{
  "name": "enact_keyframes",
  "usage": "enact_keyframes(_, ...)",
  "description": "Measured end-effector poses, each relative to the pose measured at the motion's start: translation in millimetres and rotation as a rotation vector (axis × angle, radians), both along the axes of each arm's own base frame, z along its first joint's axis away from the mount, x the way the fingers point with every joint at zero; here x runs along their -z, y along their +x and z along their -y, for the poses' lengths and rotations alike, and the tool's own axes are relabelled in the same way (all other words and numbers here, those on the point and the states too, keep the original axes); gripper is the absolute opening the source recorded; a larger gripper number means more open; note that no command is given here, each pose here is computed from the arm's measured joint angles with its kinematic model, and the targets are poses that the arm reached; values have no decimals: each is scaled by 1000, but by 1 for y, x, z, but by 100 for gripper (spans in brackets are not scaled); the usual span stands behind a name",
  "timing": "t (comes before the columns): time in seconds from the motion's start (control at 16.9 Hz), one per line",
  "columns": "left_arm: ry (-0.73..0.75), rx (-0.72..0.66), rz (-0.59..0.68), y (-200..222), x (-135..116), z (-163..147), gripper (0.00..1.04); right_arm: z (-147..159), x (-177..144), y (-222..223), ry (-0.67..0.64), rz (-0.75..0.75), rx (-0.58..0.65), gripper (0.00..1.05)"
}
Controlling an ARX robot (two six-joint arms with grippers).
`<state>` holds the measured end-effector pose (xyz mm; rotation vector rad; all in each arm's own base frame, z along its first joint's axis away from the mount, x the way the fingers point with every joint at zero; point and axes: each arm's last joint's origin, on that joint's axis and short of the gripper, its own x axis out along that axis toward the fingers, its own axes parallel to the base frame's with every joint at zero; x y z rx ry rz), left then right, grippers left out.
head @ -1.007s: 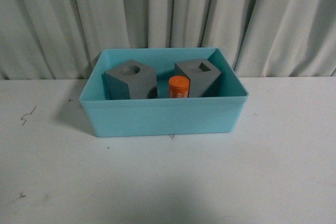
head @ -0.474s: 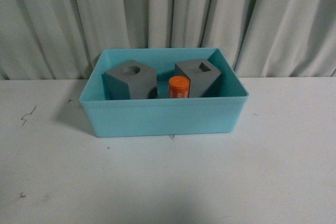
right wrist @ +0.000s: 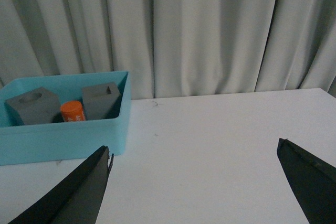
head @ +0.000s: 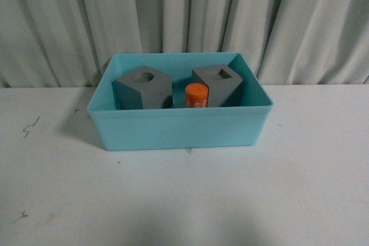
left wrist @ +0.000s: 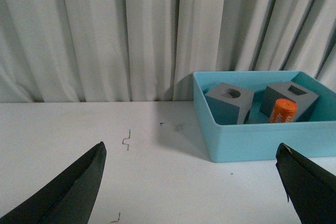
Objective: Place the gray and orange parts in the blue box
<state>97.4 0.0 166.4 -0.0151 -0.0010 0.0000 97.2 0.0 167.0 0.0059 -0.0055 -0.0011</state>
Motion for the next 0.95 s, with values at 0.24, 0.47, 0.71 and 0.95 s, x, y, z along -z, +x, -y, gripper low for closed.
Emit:
enact_keyframes(0.24,0,0,0,0,0,0,98,0,0,0,0,0,0,98)
enact_keyframes(0.47,0,0,0,0,0,0,98,0,0,0,0,0,0,98)
enact_keyframes(0.71,0,0,0,0,0,0,98,0,0,0,0,0,0,98)
enact_keyframes(0.95,0,0,0,0,0,0,98,0,0,0,0,0,0,98)
